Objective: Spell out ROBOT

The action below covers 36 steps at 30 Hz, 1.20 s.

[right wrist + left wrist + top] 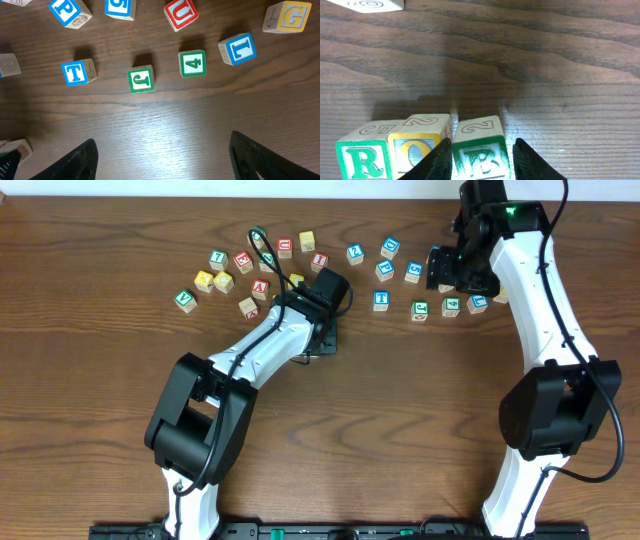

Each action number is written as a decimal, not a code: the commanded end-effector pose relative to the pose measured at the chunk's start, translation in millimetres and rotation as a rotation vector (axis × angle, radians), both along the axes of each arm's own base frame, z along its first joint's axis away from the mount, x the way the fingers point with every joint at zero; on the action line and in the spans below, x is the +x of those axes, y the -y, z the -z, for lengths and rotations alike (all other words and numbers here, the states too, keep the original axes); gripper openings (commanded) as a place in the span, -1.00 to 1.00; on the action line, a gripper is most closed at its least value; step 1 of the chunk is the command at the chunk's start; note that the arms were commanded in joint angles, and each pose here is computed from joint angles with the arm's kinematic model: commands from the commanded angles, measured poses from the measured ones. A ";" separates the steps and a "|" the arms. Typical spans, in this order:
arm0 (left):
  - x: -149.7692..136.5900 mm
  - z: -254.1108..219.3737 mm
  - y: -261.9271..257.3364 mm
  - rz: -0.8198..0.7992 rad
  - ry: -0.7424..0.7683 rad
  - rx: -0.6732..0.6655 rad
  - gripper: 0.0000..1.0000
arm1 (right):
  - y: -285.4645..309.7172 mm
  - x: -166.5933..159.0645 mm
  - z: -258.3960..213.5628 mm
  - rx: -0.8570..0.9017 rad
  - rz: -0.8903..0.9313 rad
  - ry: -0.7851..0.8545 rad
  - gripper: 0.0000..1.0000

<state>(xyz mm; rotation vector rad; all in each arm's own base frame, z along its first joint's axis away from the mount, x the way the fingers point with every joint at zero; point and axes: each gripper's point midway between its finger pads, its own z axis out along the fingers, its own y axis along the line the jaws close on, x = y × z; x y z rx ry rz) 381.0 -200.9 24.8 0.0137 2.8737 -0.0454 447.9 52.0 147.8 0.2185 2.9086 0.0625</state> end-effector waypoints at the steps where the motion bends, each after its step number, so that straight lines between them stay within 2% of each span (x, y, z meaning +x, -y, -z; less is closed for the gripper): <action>1: 4.3 -3.4 -3.5 -0.022 0.013 0.009 -0.17 | -0.6 0.1 -7.4 -0.017 -0.016 0.021 0.57; 10: 5.2 -9.6 -3.0 -0.021 0.025 0.002 -0.17 | -0.6 0.1 -7.4 -0.017 -0.016 0.021 0.57; 22: 11.4 -112.3 0.2 0.021 0.241 -0.103 -0.19 | -0.7 0.2 -7.4 -0.016 -0.016 0.021 0.58; 27: 10.5 -145.8 -8.7 0.024 0.321 -0.105 -0.19 | -1.6 0.0 -7.4 -0.016 -0.018 0.021 0.59; 36: 15.9 -205.2 -68.0 -0.062 0.348 -0.072 -0.19 | -4.7 -0.1 -7.5 -0.016 -0.025 0.022 0.65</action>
